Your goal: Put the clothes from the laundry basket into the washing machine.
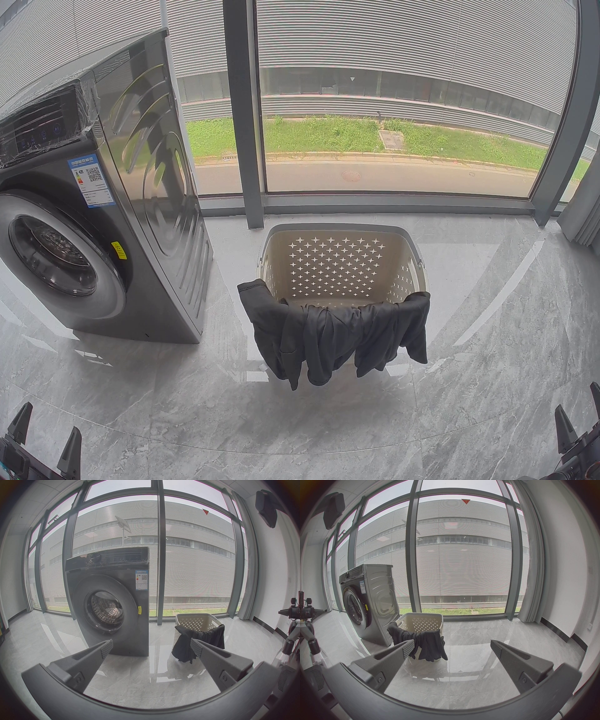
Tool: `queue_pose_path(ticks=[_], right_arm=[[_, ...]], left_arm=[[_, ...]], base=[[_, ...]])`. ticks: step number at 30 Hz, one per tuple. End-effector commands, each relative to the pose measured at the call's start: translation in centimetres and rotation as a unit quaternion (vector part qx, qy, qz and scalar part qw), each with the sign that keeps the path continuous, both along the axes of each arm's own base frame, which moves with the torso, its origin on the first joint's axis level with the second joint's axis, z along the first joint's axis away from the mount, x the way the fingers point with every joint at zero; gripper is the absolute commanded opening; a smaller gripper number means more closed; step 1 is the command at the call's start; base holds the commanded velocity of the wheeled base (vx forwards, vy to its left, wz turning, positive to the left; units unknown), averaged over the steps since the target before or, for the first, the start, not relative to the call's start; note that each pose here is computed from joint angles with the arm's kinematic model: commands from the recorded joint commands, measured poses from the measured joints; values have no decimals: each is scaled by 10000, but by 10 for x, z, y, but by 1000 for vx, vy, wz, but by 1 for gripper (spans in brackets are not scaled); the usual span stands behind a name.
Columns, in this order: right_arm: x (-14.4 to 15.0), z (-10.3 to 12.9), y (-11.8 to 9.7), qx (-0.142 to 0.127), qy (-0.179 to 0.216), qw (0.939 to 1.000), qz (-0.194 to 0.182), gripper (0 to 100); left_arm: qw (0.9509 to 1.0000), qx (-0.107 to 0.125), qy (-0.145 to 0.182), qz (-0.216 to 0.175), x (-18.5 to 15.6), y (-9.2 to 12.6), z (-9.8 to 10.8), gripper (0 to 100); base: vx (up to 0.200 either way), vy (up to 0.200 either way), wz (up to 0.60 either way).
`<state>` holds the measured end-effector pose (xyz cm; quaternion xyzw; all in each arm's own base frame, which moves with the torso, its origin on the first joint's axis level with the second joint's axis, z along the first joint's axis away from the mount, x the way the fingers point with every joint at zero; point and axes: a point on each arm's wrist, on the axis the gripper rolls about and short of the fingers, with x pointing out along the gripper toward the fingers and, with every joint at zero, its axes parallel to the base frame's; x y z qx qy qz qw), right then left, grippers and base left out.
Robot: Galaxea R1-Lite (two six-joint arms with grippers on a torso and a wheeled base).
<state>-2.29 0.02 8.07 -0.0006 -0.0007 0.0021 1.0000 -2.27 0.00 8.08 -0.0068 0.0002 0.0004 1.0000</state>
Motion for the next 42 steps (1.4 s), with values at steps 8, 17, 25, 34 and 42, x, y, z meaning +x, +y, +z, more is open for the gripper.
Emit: queue_pose_path(ticks=[8, 17, 25, 34, 42], right_arm=[[1, -5, 0, -1, 46, 10000, 2, 100], [1, -5, 0, -1, 46, 10000, 2, 100], [1, -5, 0, -1, 46, 10000, 2, 100], [1, -5, 0, -1, 46, 10000, 2, 100], [1, -5, 0, 7, 38, 10000, 2, 100]], left_arm=[[10000, -9, -10, -4, 0, 0, -5, 100], [10000, -1, -10, 3, 0, 0, -5, 100], [10000, -1, -10, 3, 0, 0, -5, 100], [10000, -1, -10, 3, 0, 0, -5, 100], [10000, -1, -10, 3, 0, 0, -5, 100]], base=[[200, 0, 0], [133, 0, 0], [0, 0, 0], [0, -178, 0], [0, -25, 0]])
